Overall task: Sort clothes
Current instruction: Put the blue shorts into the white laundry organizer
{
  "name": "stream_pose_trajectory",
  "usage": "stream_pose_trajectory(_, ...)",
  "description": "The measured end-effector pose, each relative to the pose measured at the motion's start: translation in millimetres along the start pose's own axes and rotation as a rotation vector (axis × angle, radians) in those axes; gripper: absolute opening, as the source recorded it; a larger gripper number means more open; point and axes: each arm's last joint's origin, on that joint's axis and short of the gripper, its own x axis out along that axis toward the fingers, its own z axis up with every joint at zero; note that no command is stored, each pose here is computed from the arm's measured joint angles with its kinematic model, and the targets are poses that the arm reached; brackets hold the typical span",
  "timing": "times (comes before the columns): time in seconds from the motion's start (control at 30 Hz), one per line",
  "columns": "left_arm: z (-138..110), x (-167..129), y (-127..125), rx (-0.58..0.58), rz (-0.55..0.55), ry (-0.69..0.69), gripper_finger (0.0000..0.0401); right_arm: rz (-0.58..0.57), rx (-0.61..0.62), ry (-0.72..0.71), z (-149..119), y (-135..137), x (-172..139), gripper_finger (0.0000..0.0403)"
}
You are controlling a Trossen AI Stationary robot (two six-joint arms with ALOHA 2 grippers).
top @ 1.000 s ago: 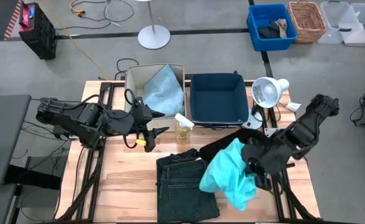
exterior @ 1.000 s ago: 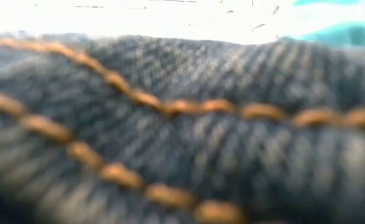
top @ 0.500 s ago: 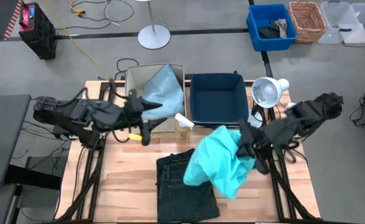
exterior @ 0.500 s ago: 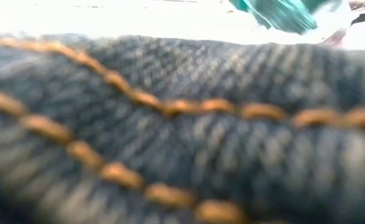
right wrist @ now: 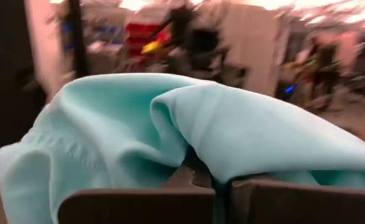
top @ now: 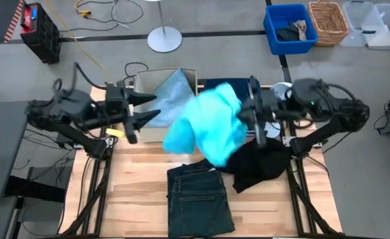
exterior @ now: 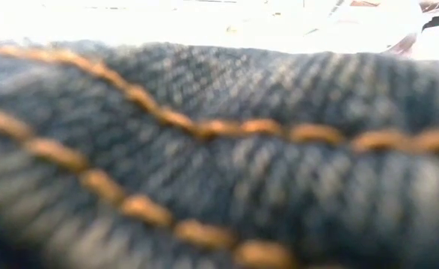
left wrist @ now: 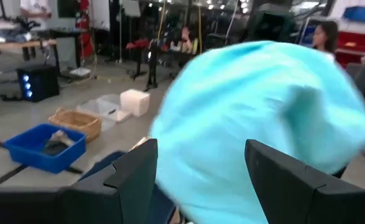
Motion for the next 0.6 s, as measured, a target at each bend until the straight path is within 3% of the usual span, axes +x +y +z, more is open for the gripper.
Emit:
stream_pose_trajectory(0.3, 8, -15, 11, 0.001, -0.003, -0.027, 0.0238, -0.179, 0.015, -0.112, -9, -43, 46, 0.0001)
stream_pose_trajectory(0.6, 4, -16, 13, 0.016, 0.024, 0.005, 0.0238, -0.301, 0.116, -0.068, -53, -93, 101, 0.0001)
